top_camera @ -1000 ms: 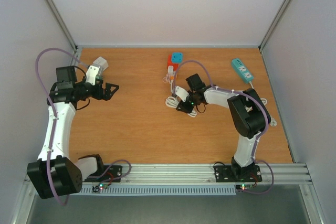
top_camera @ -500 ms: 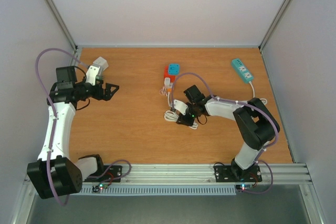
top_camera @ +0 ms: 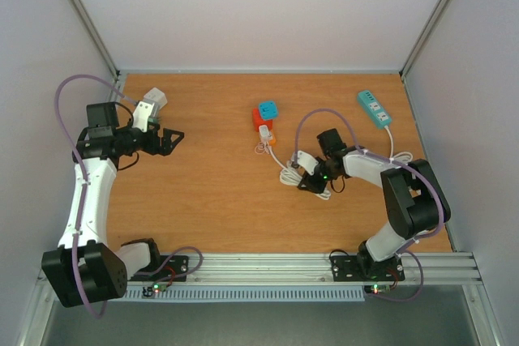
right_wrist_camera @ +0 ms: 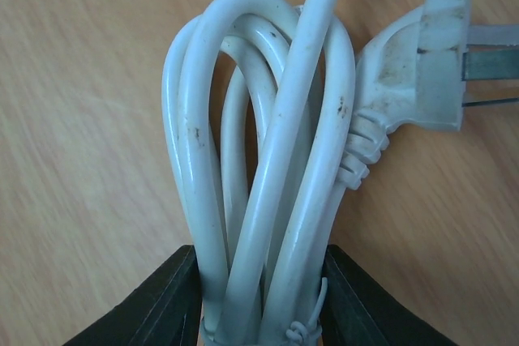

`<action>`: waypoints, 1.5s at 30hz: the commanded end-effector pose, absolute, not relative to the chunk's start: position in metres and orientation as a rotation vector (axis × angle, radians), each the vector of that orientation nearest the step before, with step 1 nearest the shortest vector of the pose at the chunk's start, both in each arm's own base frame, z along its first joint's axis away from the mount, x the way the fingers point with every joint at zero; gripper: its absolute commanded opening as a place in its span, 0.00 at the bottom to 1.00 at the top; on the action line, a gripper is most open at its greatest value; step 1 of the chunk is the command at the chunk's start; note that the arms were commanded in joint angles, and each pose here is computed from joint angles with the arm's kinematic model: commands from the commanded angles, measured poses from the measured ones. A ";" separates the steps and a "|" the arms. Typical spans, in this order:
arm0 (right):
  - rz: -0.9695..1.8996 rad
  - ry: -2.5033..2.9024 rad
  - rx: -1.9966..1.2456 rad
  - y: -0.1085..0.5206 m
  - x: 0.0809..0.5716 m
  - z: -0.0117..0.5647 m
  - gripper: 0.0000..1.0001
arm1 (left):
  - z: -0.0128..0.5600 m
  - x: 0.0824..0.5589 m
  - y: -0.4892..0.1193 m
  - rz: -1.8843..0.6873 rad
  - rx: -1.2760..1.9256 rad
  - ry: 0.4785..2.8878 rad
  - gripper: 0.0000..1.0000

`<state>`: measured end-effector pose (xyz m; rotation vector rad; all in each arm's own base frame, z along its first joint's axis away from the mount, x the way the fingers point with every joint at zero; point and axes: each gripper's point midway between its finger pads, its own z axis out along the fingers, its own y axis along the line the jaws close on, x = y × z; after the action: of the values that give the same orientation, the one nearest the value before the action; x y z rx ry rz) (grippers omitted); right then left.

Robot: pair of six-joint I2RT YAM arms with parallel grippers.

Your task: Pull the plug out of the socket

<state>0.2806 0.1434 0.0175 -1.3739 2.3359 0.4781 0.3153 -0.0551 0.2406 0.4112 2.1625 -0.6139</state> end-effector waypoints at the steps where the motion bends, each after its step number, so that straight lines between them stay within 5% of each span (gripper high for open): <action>1: 0.430 2.412 -1.413 0.111 0.270 0.004 0.40 | 0.247 0.316 -0.059 -0.626 0.432 2.116 1.00; 3: 0.405 2.424 -1.408 0.103 0.275 0.001 0.42 | 0.248 0.316 -0.060 -0.626 0.433 2.115 1.00; 9: 0.486 2.419 -1.307 0.110 0.295 0.025 0.76 | 0.247 0.318 -0.059 -0.626 0.431 2.113 1.00; 19: 0.695 2.288 -0.922 0.149 0.350 0.124 0.98 | 0.247 0.318 -0.059 -0.624 0.426 2.110 1.00; 32: 0.928 2.283 -0.560 0.210 0.425 0.181 0.98 | 0.248 0.315 -0.059 -0.620 0.421 2.100 1.00; 45: 0.944 2.339 -0.503 0.257 0.470 0.159 0.98 | 0.248 0.311 -0.060 -0.610 0.424 2.088 1.00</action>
<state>0.4579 0.2474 0.1691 -0.5659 2.2999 0.9151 0.3107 -0.0566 0.2385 0.4020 2.1430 -0.6152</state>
